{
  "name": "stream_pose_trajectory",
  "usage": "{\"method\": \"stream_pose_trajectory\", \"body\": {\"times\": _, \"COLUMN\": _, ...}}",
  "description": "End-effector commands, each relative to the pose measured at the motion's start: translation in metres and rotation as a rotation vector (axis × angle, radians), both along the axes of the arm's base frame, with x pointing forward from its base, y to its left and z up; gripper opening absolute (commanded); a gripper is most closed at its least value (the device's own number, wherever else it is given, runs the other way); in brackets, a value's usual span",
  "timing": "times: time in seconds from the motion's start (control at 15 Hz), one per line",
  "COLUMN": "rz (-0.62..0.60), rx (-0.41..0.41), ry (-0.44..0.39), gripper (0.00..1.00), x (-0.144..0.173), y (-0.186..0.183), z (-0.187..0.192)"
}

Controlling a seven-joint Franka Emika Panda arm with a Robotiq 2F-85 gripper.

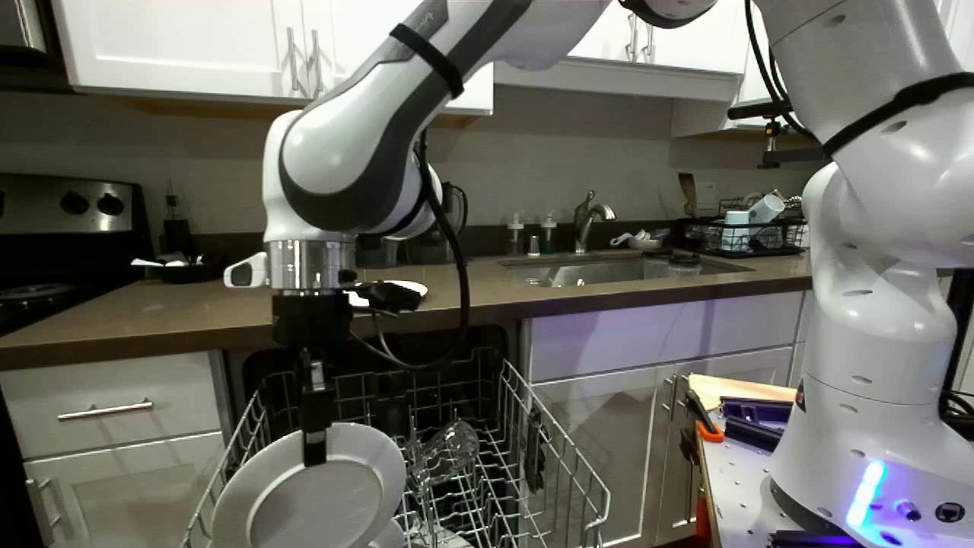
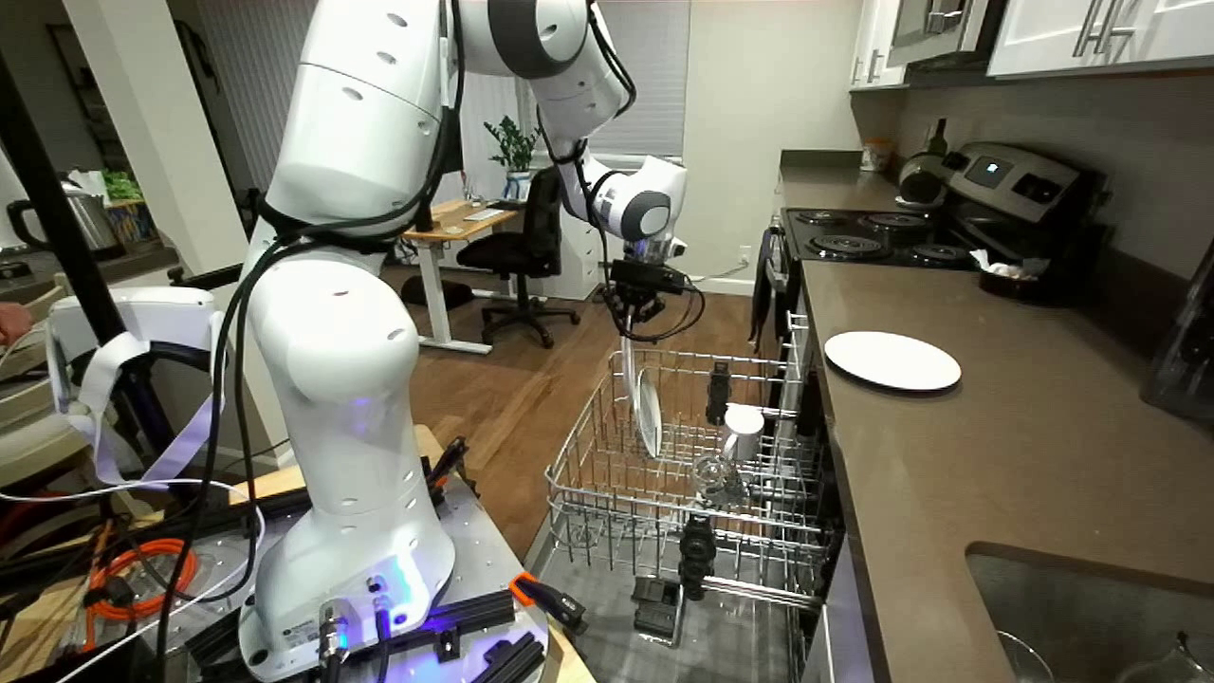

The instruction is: Move the two plates from the right to the left side of the dishwasher rack then move the mug to the right side

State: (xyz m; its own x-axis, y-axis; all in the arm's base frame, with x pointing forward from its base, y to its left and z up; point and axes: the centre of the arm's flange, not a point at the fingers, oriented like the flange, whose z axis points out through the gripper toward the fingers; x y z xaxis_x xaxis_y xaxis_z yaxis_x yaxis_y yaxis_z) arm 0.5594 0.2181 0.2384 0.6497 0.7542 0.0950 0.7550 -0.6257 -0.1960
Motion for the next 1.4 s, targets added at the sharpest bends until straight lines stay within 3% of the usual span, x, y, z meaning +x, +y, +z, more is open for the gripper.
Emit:
{"method": "stream_pose_trajectory", "body": {"times": 0.0, "rz": -0.022, "rx": 0.022, "ry": 0.019, "gripper": 0.02, "x": -0.001, "y": -0.004, "z": 0.007}}
{"method": "stream_pose_trajectory", "body": {"times": 1.33, "rz": -0.078, "rx": 0.003, "ry": 0.044, "gripper": 0.02, "x": -0.017, "y": -0.005, "z": -0.044}}
